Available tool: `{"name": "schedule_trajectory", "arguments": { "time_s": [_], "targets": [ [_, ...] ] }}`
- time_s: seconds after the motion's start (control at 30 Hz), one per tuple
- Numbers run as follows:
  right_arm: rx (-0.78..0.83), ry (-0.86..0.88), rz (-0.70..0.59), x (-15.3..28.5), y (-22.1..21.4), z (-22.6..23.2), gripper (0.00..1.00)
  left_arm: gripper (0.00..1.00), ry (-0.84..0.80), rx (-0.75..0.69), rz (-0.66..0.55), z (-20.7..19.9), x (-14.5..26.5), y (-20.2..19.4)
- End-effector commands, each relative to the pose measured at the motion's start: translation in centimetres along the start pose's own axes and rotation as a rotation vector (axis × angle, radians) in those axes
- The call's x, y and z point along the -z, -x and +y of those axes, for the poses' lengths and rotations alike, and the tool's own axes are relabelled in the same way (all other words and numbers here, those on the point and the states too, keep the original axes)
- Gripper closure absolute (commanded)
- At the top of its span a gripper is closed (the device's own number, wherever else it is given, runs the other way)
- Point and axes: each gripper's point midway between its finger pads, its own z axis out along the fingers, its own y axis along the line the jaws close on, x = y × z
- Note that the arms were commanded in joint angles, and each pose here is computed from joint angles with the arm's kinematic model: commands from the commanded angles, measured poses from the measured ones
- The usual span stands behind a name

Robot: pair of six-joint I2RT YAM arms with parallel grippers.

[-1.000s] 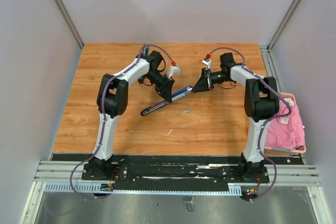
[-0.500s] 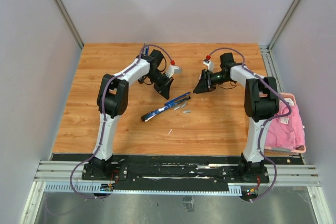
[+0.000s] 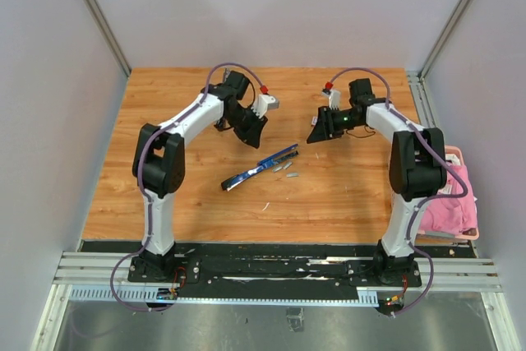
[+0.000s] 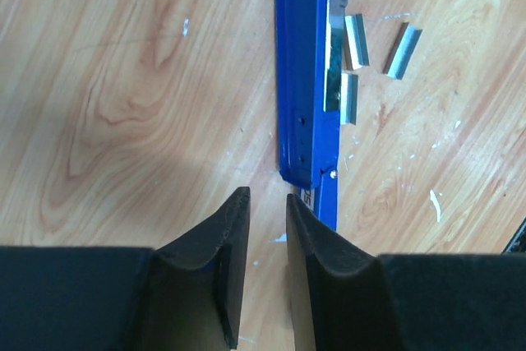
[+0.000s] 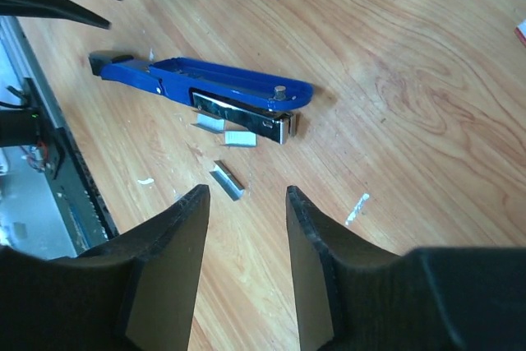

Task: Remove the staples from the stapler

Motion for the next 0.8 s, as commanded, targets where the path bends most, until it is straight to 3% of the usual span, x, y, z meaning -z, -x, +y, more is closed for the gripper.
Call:
{"name": "schedule_trajectory", "arguments": {
  "time_s": [0.0,0.3,0.77],
  "targets": [
    [0.176,-0.069,-0.058,1.0,1.0,0.4,0.56,0.67,0.085,-0.075,-0.033,-0.8,1.7,0.3],
    [0.341,-0.152,-0.134,3.2,2.5,1.4,0.55,0.43,0.167,-0.181,0.048,-2.4,-0.3,-2.1],
    [0.341,-0.287,-0.236,9.0,3.2,2.1,0.55,0.39,0.285,-0.282,0.134,-3.5,-3.5,-2.3]
  ]
}}
